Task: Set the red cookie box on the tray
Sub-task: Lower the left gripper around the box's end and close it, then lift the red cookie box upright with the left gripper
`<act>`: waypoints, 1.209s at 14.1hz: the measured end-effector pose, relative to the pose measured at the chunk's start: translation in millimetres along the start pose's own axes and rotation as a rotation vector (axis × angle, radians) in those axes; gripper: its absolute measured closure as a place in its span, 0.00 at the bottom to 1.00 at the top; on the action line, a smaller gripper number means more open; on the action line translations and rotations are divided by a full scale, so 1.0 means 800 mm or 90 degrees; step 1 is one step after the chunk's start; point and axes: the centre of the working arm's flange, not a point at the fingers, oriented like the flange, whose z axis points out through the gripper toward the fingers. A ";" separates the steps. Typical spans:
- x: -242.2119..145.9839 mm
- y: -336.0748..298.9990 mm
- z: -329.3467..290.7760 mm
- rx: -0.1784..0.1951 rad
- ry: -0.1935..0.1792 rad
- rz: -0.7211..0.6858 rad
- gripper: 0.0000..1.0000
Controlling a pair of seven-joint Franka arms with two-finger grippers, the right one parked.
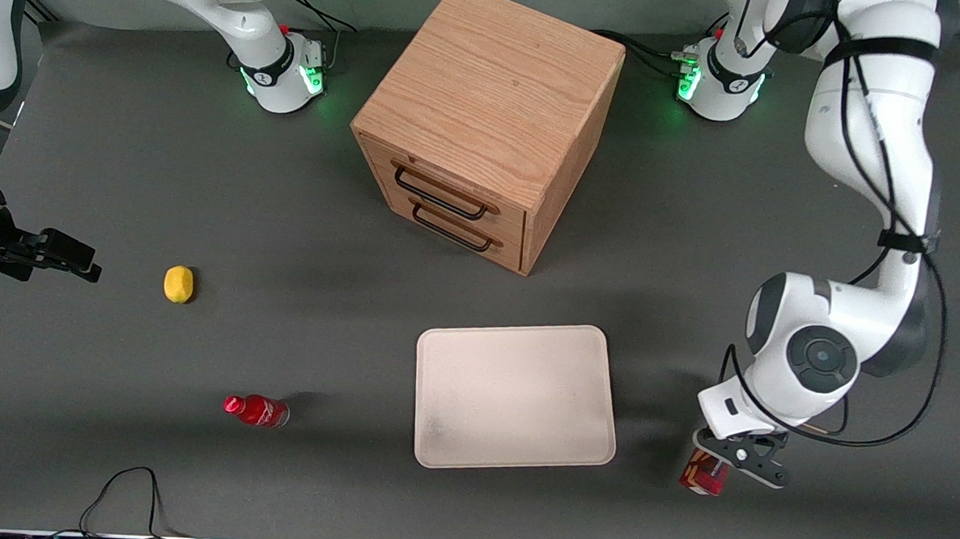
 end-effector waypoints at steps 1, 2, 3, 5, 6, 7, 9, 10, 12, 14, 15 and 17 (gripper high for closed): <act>-0.002 -0.003 -0.026 0.002 -0.003 -0.002 0.96; -0.004 -0.005 -0.054 0.002 -0.006 -0.005 0.96; -0.007 -0.005 -0.082 0.000 -0.011 -0.007 0.96; -0.013 -0.001 -0.143 -0.012 -0.022 -0.011 0.96; -0.017 0.000 -0.172 -0.021 -0.027 -0.015 0.96; -0.021 0.000 -0.199 -0.030 -0.030 -0.019 0.96; -0.031 -0.002 -0.248 -0.040 -0.031 -0.027 0.96; -0.036 -0.003 -0.267 -0.043 -0.032 -0.029 0.96; -0.043 -0.004 -0.292 -0.044 -0.026 -0.032 0.96; -0.045 -0.004 -0.299 -0.048 -0.023 -0.037 0.96; -0.044 -0.002 -0.298 -0.057 -0.023 -0.046 0.96; -0.042 0.004 -0.297 -0.068 -0.024 -0.091 0.96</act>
